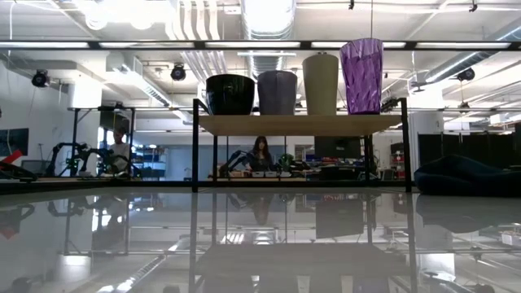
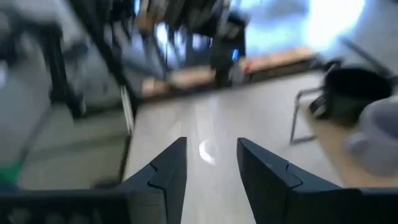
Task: Stack small to large cups/mugs on shelf
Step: Return to Home Position
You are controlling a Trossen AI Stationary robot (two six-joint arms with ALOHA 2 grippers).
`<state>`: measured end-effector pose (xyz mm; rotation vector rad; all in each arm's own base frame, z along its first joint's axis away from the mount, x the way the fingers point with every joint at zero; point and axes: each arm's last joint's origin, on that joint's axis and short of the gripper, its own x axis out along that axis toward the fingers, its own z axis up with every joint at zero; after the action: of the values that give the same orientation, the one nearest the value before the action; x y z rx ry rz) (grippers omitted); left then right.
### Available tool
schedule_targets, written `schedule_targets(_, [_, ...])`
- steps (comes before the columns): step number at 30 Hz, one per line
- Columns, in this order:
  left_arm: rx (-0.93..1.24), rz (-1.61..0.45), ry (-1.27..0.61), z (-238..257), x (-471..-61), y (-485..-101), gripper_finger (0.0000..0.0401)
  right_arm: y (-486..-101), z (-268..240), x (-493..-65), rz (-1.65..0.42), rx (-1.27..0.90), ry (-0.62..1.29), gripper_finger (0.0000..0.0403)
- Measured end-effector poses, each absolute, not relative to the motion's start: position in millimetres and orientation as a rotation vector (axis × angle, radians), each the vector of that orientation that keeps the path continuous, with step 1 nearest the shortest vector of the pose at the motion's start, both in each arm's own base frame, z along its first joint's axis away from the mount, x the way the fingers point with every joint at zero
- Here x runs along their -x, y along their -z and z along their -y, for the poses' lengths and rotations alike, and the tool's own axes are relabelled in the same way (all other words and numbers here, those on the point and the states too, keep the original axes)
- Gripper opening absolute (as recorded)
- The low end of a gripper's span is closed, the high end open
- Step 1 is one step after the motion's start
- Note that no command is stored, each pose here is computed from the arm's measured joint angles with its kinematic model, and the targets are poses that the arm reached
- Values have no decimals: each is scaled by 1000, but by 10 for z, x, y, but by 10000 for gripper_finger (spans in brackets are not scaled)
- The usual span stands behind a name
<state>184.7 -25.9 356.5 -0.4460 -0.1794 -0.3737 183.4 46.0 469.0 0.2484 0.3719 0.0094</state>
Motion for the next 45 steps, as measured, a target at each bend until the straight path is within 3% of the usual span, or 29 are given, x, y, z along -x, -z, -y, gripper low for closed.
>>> schedule_targets(5, [442,157,375,101,-1600,-3617,100,-4490,-521,-1919,-433,-218,-18,133])
schedule_targets(12, [430,92,179,-107,-1117,-3510,100,-4387,-284,-1244,-235,-245,58,124])
schedule_targets(19, [426,157,145,-81,-839,-3200,100,-3861,-191,-939,-30,-263,26,125])
schedule_targets(34, [499,363,171,-104,-889,-2080,100,-3006,-125,-759,128,-280,45,123])
schedule_targets(39, [551,264,146,-115,-944,-1948,100,-2743,-103,-698,58,-270,65,126])
schedule_targets(45, [559,234,136,-118,-957,-1919,100,-2492,-59,-605,50,-408,122,130])
